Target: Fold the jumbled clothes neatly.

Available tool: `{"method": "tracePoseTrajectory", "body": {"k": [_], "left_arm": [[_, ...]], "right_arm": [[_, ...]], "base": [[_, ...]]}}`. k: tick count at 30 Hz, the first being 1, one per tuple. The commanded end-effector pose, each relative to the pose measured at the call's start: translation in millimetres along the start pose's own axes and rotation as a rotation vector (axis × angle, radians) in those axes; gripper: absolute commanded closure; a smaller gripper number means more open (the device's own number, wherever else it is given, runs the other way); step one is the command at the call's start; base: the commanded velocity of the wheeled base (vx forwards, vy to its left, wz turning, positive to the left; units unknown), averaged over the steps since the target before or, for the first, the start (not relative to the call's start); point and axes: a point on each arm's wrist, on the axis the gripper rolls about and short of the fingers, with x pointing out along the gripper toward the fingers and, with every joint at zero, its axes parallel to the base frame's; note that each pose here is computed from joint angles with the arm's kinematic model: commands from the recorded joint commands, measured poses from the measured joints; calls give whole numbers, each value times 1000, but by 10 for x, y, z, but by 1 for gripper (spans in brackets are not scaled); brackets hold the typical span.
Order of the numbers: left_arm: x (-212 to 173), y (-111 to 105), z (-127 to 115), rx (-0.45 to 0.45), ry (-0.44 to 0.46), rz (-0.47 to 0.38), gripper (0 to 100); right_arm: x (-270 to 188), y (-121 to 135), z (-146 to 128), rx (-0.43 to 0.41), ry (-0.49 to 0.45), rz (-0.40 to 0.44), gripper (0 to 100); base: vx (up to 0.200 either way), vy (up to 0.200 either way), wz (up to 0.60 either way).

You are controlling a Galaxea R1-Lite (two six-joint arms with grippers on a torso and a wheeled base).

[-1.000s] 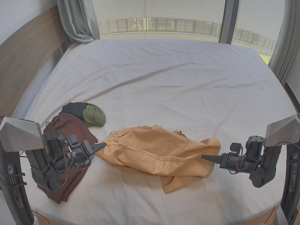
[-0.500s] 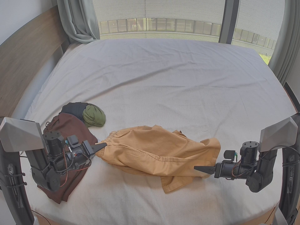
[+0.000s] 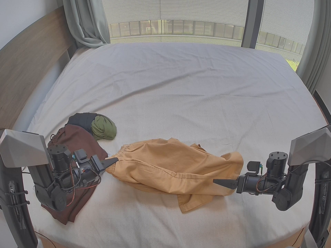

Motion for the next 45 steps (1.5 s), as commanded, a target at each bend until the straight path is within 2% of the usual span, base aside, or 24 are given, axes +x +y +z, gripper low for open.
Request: {"method": "tracePoseTrajectory", "body": {"k": [1,17,26,35,45], "left_arm": [[2,-2,4,-1,-1,-2,100],[-21,-43,36,17,-12,-11,100],[-232,-445,216,92,-73,-110,100],[-364,-710,344,154,-134,-175,100],[-415,-817,386,179,-157,-202,100]], "right_arm": [[1,0,0,-1,0,1,100],[-36,19,24,-5,-9,-3,100],[-264,426,332,-106,-111,51,100],[-346,662,458,-166,-161,94,100],[-460,810,596,-184,-220,122,100]], "base": [[0,0,0],[0,0,0],[0,0,0],[0,0,0],[0,0,0]]}}
